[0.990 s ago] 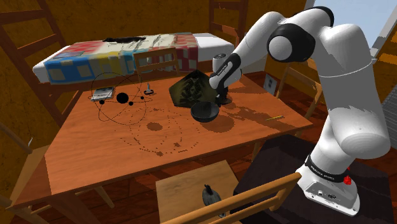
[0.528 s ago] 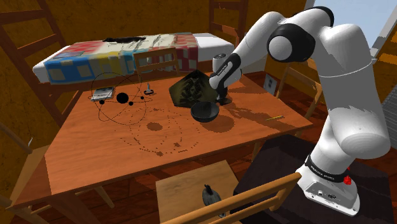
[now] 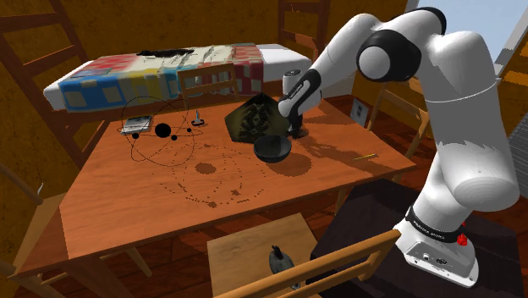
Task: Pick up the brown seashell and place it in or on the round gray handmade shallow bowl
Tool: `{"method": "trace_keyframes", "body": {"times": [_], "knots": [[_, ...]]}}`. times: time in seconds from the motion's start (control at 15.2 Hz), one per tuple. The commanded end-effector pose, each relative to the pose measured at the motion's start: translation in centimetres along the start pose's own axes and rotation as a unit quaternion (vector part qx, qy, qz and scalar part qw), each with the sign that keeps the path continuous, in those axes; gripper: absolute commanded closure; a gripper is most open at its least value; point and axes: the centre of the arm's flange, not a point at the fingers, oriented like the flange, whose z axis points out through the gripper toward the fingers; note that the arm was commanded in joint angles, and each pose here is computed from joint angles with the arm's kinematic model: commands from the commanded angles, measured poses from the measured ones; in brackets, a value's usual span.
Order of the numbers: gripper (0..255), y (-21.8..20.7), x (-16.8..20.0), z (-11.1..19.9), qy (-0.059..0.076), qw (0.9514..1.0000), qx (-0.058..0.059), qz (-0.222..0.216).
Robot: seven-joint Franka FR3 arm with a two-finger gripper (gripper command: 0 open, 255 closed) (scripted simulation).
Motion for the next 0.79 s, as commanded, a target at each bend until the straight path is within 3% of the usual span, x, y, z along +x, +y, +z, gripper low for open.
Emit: {"method": "trace_keyframes", "body": {"times": [0.0,0.73], "knots": [[255,0.2,-0.1,-0.9,0.0,1.0,0.0,0.0],[255,1.3,-0.1,-6.6,0.0,1.0,0.0,0.0]]}}
